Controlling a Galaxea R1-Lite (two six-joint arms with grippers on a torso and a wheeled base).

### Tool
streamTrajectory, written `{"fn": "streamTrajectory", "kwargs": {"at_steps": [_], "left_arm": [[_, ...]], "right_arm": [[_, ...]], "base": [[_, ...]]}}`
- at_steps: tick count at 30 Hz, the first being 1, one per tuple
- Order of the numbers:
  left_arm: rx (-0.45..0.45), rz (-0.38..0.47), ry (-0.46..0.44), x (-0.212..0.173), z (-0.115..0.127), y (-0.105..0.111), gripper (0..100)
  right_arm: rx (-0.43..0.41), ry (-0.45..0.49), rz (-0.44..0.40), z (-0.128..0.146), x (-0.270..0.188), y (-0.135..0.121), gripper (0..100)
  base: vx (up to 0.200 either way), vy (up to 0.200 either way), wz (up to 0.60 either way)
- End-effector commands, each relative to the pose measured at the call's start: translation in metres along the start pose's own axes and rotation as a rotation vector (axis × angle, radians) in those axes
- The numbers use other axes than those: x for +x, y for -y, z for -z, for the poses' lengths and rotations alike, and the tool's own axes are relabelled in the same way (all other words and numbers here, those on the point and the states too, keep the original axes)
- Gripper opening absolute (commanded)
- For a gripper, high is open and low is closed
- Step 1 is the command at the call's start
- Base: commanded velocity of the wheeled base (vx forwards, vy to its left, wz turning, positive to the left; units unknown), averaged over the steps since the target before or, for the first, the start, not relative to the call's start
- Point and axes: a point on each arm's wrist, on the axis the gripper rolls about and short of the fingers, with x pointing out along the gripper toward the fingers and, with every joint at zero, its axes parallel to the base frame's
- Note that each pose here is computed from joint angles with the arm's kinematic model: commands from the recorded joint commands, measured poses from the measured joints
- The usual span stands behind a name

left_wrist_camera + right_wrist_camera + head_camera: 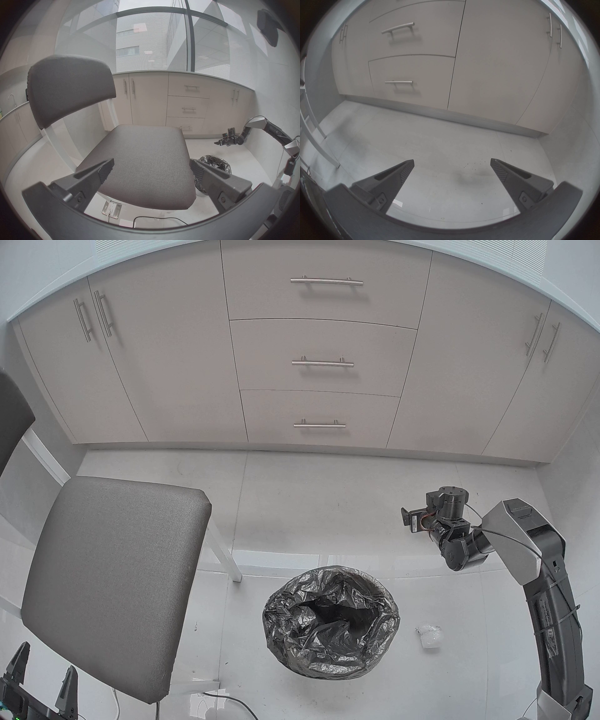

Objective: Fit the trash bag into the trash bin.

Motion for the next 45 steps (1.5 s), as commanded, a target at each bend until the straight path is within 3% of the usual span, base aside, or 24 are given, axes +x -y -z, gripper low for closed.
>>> {"fn": "streamTrajectory", "kwargs": {"at_steps": [1, 12, 24, 34, 41, 45], "left_arm": [[-0.004, 0.011, 0.003, 0.000, 0.003, 0.000, 100], [-0.014, 0.008, 0.003, 0.000, 0.003, 0.000, 100], [-0.016, 0.008, 0.001, 0.000, 0.003, 0.000, 100], [-0.019, 0.008, 0.003, 0.000, 0.003, 0.000, 100], [-0.019, 0.008, 0.001, 0.000, 0.003, 0.000, 100], [-0.021, 0.006, 0.003, 0.000, 0.003, 0.000, 100]], "right_arm": [[-0.019, -0.061, 0.020, 0.032, 0.021, 0.001, 100], [-0.034, -0.092, 0.053, 0.059, 0.046, -0.003, 100], [-0.143, -0.415, -0.012, 0.134, 0.040, -0.015, 100], [-0.285, -0.543, -0.073, 0.146, 0.033, -0.018, 100], [-0.425, -0.820, -0.213, 0.170, 0.013, -0.018, 100], [-0.466, -0.920, -0.258, 0.177, 0.004, -0.020, 100]], "base": [[0.000, 0.000, 0.00], [0.000, 0.000, 0.00], [0.000, 0.000, 0.00], [0.000, 0.000, 0.00], [0.000, 0.000, 0.00], [0.000, 0.000, 0.00]]}}
